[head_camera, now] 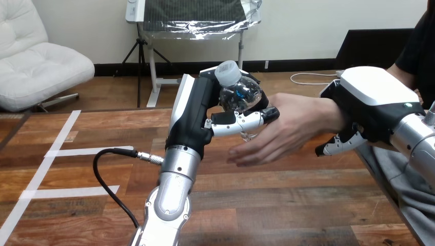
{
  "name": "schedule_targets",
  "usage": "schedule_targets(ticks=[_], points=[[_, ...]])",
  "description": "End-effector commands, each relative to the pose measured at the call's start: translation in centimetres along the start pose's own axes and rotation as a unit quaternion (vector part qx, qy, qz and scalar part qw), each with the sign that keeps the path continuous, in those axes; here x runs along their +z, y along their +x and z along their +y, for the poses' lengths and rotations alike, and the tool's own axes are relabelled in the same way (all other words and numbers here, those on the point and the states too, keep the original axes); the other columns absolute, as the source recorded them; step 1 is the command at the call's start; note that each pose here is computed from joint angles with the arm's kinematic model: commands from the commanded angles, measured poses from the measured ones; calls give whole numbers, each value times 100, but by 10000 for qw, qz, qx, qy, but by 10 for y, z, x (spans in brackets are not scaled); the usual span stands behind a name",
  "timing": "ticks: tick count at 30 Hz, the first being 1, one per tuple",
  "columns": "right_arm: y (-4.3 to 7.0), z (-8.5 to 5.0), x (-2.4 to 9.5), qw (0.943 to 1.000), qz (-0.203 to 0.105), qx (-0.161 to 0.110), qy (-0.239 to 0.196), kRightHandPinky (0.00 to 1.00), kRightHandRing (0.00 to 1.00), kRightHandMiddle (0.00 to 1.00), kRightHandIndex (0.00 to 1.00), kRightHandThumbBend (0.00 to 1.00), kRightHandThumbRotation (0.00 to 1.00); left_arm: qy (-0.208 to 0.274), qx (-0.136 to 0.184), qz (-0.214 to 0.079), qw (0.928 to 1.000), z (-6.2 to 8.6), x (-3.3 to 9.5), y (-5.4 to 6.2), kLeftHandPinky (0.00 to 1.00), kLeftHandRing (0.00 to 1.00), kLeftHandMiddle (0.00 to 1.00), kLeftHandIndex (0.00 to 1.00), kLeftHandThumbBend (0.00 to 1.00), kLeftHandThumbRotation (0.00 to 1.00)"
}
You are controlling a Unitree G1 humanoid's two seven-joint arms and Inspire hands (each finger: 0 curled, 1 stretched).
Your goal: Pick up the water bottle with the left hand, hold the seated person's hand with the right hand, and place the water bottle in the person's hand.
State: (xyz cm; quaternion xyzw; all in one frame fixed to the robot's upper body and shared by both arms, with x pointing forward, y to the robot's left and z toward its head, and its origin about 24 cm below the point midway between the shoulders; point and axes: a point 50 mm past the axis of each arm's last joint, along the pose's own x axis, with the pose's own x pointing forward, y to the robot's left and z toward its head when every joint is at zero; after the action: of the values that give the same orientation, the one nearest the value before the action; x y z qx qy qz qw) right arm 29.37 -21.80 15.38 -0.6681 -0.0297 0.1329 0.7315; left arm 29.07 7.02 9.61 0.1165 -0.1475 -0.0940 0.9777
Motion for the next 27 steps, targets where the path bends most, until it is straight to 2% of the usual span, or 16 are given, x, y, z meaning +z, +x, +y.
schedule_targets(ticks=[1, 27], points=[[-5, -29, -2, 9986, 66, -521, -110, 20, 27, 37, 39, 80, 0, -234, -61, -649, 9976, -11, 31, 15, 38, 38, 42, 46, 64, 0], [-5, -28, 0, 9990, 0, -449, -49, 20, 28, 38, 40, 79, 0, -364, -272, -668, 9967, -31, 33, 8, 40, 40, 42, 46, 64, 0]])
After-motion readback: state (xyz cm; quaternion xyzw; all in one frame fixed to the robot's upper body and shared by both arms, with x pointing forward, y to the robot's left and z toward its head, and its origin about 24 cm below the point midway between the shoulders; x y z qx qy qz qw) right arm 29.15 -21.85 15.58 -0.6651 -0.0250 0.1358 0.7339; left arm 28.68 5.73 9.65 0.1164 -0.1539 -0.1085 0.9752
